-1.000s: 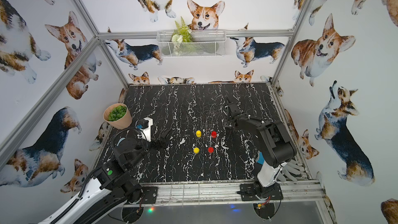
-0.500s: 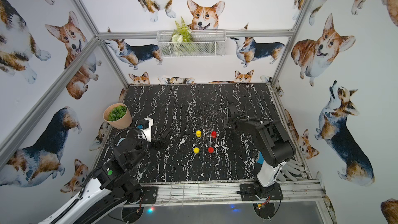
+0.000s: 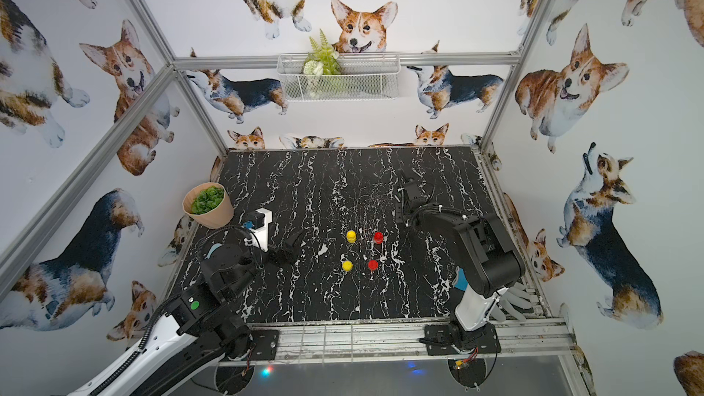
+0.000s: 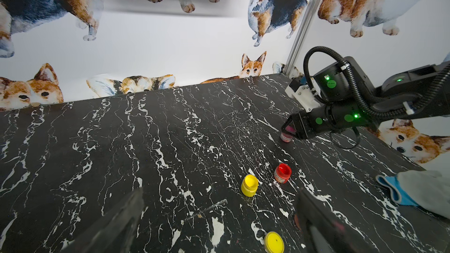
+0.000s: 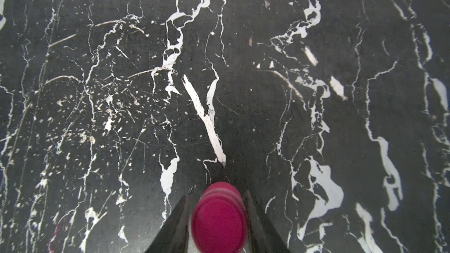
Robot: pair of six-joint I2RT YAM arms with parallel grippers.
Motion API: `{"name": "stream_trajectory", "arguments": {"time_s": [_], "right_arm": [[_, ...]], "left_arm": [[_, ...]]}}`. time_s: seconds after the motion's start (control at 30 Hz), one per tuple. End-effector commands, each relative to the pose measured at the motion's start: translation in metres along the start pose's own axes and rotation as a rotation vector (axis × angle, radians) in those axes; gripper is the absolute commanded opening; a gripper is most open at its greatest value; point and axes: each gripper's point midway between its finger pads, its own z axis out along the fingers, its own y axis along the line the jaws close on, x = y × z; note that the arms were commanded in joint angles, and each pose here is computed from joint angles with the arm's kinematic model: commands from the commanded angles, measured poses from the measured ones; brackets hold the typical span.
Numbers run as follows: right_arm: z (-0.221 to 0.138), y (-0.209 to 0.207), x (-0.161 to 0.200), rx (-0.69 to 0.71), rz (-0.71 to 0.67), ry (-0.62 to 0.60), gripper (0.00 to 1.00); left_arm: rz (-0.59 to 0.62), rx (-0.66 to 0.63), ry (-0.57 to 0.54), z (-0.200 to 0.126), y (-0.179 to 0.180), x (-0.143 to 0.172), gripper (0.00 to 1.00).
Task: Close the paint jar lid
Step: Place the paint jar at the center of the board, then pick up the paint jar from the center of the board.
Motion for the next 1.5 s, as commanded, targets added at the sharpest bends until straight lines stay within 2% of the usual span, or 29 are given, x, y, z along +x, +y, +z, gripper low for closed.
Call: {"name": "stream_trajectory", "arguments": {"time_s": [0.0, 0.2, 0.47, 0.57, 0.77, 0.93, 1.17, 1.47], "right_arm": [[0.000, -0.002, -0.003, 0.013, -0.001, -0.009, 0.38], [-0.004, -0.007, -0.004, 0.038, -0.014, -0.005, 0.40], [-0.041, 0.006, -0.021, -0.022, -0.056, -0.087, 0.59], [-0.061, 0.034, -0.018, -0.140, -0.119, -0.098, 0.62], [-0.092, 0.109, 0.019, -0.436, -0.240, -0.060, 0.66], [-0.107, 0.155, 0.044, -0.550, -0.368, -0.054, 0.66], [-0.104, 0.192, 0.060, -0.543, -0.468, -0.018, 0.69], [-0.080, 0.194, 0.067, -0.406, -0.492, 0.033, 0.65]], "left_arm": [[0.003, -0.007, -0.006, 0.000, 0.001, -0.003, 1.00], [0.002, -0.006, -0.008, 0.000, 0.001, -0.004, 1.00], [0.003, 0.014, 0.001, 0.005, -0.002, 0.005, 1.00], [-0.001, 0.018, 0.012, 0.007, -0.003, 0.011, 0.98], [-0.048, -0.069, 0.130, 0.008, 0.014, 0.048, 0.92], [-0.086, -0.110, 0.199, 0.005, 0.022, 0.070, 0.90], [-0.120, -0.147, 0.165, -0.010, 0.033, 0.069, 0.90], [-0.123, -0.147, 0.166, -0.014, 0.034, 0.072, 0.89]]}}
